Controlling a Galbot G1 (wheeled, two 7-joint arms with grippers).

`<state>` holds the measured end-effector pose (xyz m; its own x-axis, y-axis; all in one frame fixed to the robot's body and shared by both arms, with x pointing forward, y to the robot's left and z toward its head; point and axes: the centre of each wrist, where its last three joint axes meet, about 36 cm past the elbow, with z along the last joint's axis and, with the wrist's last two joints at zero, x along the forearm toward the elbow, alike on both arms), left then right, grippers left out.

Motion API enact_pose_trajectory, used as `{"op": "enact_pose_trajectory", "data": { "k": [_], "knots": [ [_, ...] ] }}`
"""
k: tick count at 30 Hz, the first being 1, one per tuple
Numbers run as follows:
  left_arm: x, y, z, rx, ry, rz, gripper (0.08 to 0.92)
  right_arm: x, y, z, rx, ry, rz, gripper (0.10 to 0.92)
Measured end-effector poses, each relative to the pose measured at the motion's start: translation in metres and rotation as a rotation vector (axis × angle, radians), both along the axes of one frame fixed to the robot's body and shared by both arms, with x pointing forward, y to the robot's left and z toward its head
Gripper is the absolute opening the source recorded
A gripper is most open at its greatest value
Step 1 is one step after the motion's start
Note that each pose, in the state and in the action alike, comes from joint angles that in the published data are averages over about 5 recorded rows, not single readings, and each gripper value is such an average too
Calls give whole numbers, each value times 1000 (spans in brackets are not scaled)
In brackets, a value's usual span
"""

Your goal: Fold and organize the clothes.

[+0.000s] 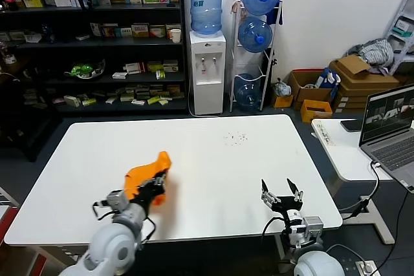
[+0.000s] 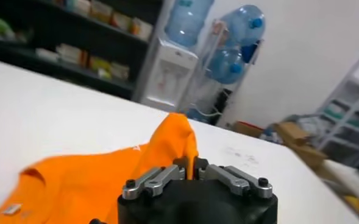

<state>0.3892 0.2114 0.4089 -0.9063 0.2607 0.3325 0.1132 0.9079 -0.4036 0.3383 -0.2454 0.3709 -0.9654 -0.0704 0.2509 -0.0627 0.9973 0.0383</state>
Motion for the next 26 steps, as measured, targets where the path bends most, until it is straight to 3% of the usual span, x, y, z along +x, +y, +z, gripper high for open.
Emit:
{"op": "enact_pose_trajectory", "data": {
  "k": [6, 11, 19, 24, 26],
  "knots": [
    [3, -33, 6, -82, 3, -41, 393, 4, -14, -4, -18, -27, -1, 823],
    [-7, -34, 11, -90, -34, -47, 540, 4, -27, -9, -30, -46, -5, 823],
    [-41, 16, -16, 2, -164, 11, 774, -6, -42, -12, -31, -74, 7, 823],
    [-63, 50, -40, 83, -272, 57, 820, -19, -45, -13, -28, -96, 26, 823],
    [-67, 55, -44, 96, -294, 64, 822, -21, -45, -13, -26, -101, 31, 823]
  ]
}}
